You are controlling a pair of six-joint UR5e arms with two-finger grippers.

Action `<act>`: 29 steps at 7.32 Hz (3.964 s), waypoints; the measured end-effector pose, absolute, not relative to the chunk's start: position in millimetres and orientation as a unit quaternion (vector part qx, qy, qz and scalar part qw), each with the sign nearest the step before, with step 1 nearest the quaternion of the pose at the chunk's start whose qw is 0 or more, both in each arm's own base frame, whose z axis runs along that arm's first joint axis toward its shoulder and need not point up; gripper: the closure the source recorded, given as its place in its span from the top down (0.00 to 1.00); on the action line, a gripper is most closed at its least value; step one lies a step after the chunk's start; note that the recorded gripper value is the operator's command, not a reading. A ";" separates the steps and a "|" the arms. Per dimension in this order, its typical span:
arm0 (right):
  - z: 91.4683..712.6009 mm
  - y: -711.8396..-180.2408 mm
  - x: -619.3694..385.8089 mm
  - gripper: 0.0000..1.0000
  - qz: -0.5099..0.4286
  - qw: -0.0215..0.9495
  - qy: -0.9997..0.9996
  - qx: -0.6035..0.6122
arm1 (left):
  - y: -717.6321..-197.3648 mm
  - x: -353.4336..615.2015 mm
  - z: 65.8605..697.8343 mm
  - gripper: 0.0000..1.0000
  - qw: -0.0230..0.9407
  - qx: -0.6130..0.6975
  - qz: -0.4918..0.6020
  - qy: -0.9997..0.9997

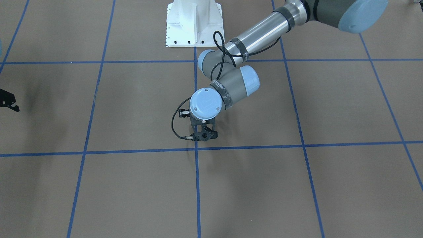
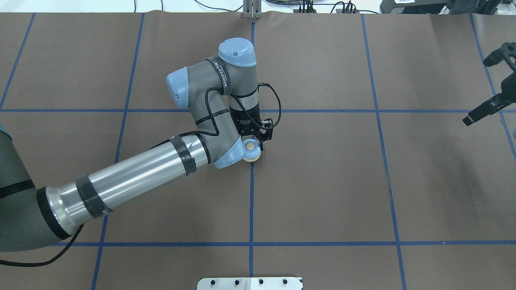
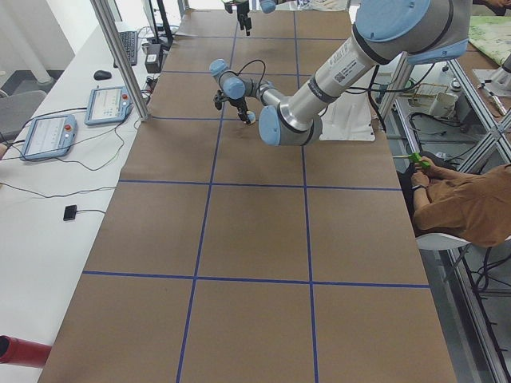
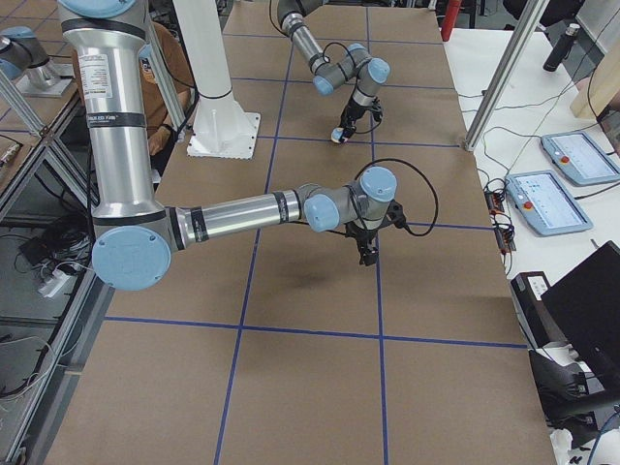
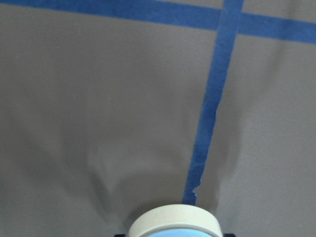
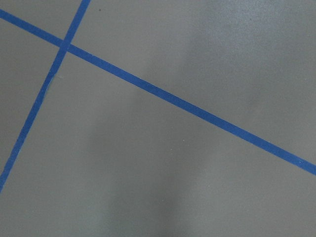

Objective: Place and press bell with both arms
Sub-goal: 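Lower the bell onto the table and open the left gripper, then lift the left gripper away while the right gripper moves above the bell, then press down on the bell's top button with the right gripper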

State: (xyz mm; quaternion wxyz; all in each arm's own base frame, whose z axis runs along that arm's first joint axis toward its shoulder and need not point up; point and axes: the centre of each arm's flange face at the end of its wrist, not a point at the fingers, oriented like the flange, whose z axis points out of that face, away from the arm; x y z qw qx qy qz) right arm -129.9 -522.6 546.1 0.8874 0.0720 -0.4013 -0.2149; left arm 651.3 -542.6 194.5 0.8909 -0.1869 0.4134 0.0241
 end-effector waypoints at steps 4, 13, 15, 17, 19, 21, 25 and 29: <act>545.8 -523.0 -130.6 1.00 -0.215 0.887 -0.401 0.072 | -540.9 653.2 192.6 0.39 0.889 -0.181 0.030 0.420; 542.1 -526.0 -131.5 1.00 -0.217 0.887 -0.400 0.076 | -538.8 654.0 187.0 0.82 0.885 -0.172 0.038 0.432; 525.5 -534.8 -140.7 1.00 -0.198 0.890 -0.403 0.076 | -555.4 630.1 172.4 0.82 0.881 -0.161 0.027 0.444; 474.5 -551.0 -186.4 1.00 -0.159 0.894 -0.413 0.075 | -573.6 586.6 166.0 0.82 0.879 -0.148 0.010 0.453; 400.3 -553.9 -275.7 0.99 -0.088 0.900 -0.419 0.083 | -583.9 521.3 212.1 0.82 0.879 -0.135 -0.004 0.458; 320.4 -527.1 -375.9 0.01 -0.021 0.896 -0.436 0.082 | -580.0 448.5 273.8 0.82 0.877 -0.110 0.017 0.467; 193.3 -483.8 -518.6 0.00 0.076 0.896 -0.438 0.022 | -564.0 352.6 349.0 0.82 0.876 -0.073 0.052 0.473; 173.5 -469.0 -572.2 0.00 0.090 0.898 -0.430 -0.025 | -567.3 340.1 350.8 0.84 0.873 -0.073 0.051 0.479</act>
